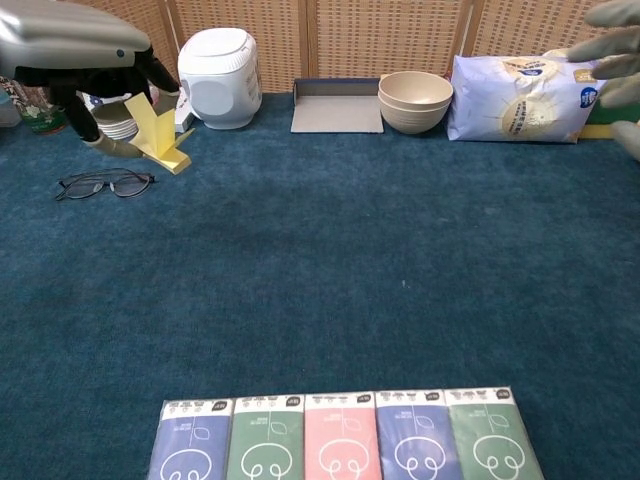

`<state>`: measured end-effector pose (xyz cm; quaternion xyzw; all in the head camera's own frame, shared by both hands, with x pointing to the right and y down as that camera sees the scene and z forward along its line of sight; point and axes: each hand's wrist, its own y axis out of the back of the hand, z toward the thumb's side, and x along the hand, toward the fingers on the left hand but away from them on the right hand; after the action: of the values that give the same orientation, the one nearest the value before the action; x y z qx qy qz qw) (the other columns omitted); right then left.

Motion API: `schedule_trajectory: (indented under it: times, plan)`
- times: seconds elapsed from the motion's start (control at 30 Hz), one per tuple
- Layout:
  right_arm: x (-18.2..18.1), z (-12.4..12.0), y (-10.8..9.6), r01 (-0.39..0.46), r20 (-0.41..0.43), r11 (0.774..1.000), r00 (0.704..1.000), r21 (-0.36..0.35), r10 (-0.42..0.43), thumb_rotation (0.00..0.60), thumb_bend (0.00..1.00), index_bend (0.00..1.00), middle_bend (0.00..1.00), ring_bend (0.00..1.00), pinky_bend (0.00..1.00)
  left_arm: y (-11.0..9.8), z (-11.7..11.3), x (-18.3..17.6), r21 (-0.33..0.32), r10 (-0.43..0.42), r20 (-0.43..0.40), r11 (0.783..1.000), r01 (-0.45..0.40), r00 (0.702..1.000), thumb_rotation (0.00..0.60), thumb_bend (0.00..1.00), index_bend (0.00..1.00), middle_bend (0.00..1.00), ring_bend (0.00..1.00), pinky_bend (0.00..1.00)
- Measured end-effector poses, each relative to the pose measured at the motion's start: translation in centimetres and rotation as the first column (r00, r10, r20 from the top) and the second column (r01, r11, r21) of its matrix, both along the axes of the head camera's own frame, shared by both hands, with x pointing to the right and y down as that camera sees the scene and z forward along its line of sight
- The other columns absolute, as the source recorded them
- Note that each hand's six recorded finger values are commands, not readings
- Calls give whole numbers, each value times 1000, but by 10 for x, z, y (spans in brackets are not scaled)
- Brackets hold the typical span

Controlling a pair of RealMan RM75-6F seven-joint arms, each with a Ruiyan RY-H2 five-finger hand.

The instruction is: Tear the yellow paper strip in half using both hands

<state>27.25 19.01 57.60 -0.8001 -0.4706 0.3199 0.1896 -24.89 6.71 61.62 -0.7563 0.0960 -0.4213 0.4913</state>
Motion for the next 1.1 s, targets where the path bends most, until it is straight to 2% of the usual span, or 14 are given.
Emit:
schedule_trajectory:
  times: [0.1, 0.27, 0.37, 0.47, 0.53, 0.7, 0.8, 0.93, 1.1]
  plan:
    - [-26, 1, -3, 52, 82, 998, 995, -31, -50, 600, 479, 0, 110, 77, 163, -2, -4, 9, -5, 26, 1, 1000, -26, 1000, 600, 352, 649, 814, 900, 966]
    - [-60, 6, -5, 115, 173, 990, 980, -76, -101, 600, 480, 0, 74, 48, 151, -5, -12, 27, -26, 53, -11, 998, -53, 999, 600, 352, 650, 815, 896, 966]
    - [-76, 10, -6, 142, 241, 983, 964, -116, -111, 600, 479, 0, 81, 82, 151, -6, -17, 34, -28, 68, -11, 997, -69, 998, 600, 353, 650, 814, 895, 966]
    - [-95, 17, -5, 184, 298, 971, 945, -153, -132, 600, 478, 0, 198, 244, 188, -6, -20, 39, -27, 81, -11, 996, -81, 997, 600, 353, 650, 815, 895, 966]
    - [-105, 23, -5, 210, 314, 964, 937, -163, -151, 600, 472, 0, 312, 377, 291, -6, -23, 42, -26, 84, -10, 996, -84, 996, 600, 353, 650, 815, 895, 966]
    - [-112, 36, -9, 202, 302, 970, 941, -133, -155, 600, 417, 14, 643, 767, 709, -7, -27, 43, -25, 80, -7, 996, -80, 997, 600, 352, 650, 815, 896, 966]
    - [-110, 42, -15, 176, 273, 980, 951, -89, -146, 600, 372, 73, 799, 910, 868, -7, -27, 40, -26, 75, -1, 997, -75, 997, 600, 352, 650, 815, 896, 966]
    - [-106, 49, -23, 128, 248, 991, 962, -43, -114, 600, 337, 159, 916, 996, 979, -8, -27, 39, -32, 66, -1, 997, -66, 998, 600, 352, 650, 815, 895, 966]
    - [-109, 61, -27, 94, 251, 994, 965, -49, -79, 600, 333, 281, 991, 1000, 1000, -8, -24, 43, -46, 70, -1, 996, -70, 998, 600, 353, 650, 815, 895, 966]
